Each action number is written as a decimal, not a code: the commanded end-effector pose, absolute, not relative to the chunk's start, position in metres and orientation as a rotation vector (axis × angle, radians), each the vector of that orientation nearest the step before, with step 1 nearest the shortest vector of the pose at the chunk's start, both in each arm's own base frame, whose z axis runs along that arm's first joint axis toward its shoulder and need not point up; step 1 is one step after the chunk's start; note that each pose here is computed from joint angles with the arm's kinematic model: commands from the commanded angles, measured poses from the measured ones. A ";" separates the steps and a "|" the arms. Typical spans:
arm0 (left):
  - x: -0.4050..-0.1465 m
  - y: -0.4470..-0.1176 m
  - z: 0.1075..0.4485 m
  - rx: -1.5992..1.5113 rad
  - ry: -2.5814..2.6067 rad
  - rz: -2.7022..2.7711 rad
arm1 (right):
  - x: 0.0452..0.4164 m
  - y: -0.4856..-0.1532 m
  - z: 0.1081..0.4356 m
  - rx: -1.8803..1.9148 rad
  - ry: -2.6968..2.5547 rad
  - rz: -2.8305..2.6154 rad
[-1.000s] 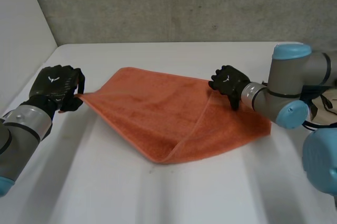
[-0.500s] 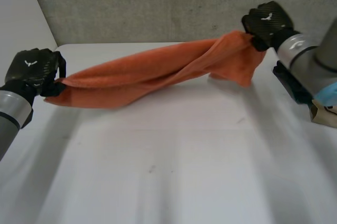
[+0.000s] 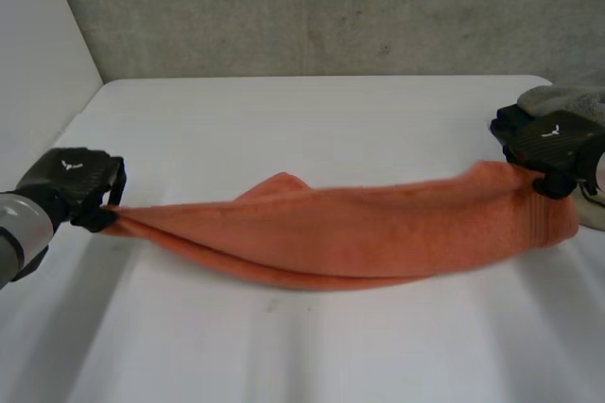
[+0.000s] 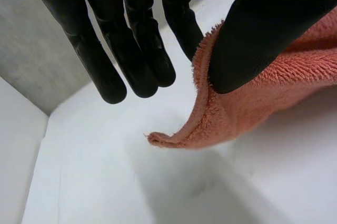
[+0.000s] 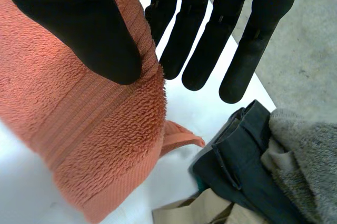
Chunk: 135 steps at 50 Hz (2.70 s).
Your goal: Fold the laundry.
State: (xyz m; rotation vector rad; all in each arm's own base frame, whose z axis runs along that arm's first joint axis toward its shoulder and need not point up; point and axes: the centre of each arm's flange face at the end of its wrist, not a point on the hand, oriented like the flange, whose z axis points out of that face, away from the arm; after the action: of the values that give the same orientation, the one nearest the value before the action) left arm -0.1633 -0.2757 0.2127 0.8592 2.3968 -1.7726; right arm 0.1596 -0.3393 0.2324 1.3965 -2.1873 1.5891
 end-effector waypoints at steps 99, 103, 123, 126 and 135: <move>-0.184 -0.308 0.180 0.818 2.171 -2.228 | 0.222 -0.366 0.140 1.790 -1.893 1.406; -0.183 -0.308 0.182 0.811 2.164 -2.232 | 0.218 -0.366 0.138 1.771 -1.906 1.412; -0.181 -0.305 0.180 0.794 2.199 -2.197 | 0.210 -0.369 0.152 1.678 -1.975 1.525; -0.178 -0.299 0.184 0.783 2.229 -2.160 | 0.204 -0.364 0.161 1.633 -2.027 1.542; -0.148 -0.252 0.214 0.847 2.377 -1.789 | 0.151 -0.327 0.195 1.587 -2.134 1.346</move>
State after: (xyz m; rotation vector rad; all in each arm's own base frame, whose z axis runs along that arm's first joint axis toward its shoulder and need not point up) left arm -0.1661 -0.2827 0.1967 0.7905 2.2885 -2.0243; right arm 0.1830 -0.3497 0.1779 1.6099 -2.0727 1.4793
